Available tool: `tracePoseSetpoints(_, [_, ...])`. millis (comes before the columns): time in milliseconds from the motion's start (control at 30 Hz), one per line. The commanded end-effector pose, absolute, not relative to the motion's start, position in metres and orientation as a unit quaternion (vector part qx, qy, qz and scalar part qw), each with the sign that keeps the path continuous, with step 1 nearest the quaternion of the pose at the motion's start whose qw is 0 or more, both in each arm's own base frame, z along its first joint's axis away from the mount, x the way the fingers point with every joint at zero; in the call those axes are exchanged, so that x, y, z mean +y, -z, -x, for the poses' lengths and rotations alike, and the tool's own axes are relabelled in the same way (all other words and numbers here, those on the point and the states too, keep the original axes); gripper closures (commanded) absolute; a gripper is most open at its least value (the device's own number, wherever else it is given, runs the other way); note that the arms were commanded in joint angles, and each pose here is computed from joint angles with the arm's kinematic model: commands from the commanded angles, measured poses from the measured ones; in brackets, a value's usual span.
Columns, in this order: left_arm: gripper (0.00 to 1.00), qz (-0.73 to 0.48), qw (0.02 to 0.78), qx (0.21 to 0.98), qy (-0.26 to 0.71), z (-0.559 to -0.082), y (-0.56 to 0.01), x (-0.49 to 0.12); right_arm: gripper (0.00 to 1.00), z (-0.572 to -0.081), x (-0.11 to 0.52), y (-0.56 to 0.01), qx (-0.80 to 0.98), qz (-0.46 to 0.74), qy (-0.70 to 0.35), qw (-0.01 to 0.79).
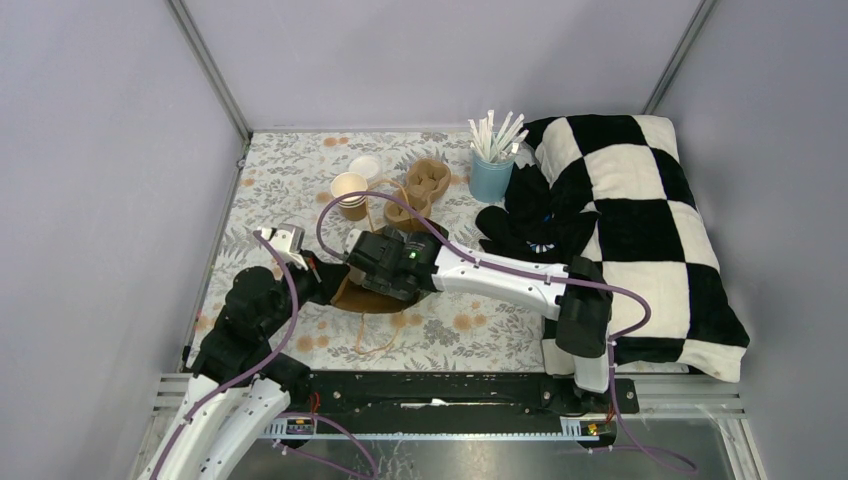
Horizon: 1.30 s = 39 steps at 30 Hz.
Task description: Pack the takeout coffee
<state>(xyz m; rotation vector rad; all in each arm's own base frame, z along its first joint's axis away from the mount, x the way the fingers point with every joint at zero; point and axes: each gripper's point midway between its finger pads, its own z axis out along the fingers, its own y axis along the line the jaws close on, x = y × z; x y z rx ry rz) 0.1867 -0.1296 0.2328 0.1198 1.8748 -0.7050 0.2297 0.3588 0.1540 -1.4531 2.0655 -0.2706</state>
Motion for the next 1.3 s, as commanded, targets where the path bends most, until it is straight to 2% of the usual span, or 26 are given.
tracePoseSetpoints(0, [1.00, -0.061, 0.568, 0.763, 0.302, -0.191, -0.251, -0.131, 0.73, -0.245, 0.340, -0.163, 0.770, 0.548, 0.136, 0.298])
tracePoseSetpoints(367, [1.00, -0.062, 0.567, 0.762, 0.306, -0.190, -0.253, -0.132, 0.75, -0.249, 0.324, -0.169, 0.785, 0.523, 0.207, 0.257])
tracePoseSetpoints(533, [1.00, -0.064, 0.566, 0.763, 0.305, -0.190, -0.252, -0.133, 0.64, -0.251, 0.322, -0.151, 0.778, 0.532, 0.219, 0.253])
tracePoseSetpoints(600, [1.00, -0.066, 0.567, 0.762, 0.306, -0.190, -0.253, -0.133, 0.56, -0.255, 0.329, -0.145, 0.773, 0.537, 0.213, 0.262])
tracePoseSetpoints(733, [1.00, -0.065, 0.568, 0.762, 0.305, -0.190, -0.253, -0.133, 0.53, -0.262, 0.339, -0.138, 0.774, 0.539, 0.206, 0.261])
tracePoseSetpoints(967, [1.00, -0.064, 0.567, 0.763, 0.305, -0.190, -0.253, -0.133, 0.36, -0.262, 0.351, -0.139, 0.784, 0.527, 0.162, 0.285])
tracePoseSetpoints(1067, [1.00, -0.062, 0.567, 0.763, 0.306, -0.190, -0.253, -0.133, 0.36, -0.260, 0.356, -0.141, 0.783, 0.527, 0.137, 0.299])
tracePoseSetpoints(1267, [1.00, -0.057, 0.568, 0.764, 0.302, -0.191, -0.252, -0.131, 0.58, -0.253, 0.336, -0.150, 0.805, 0.504, 0.146, 0.278])
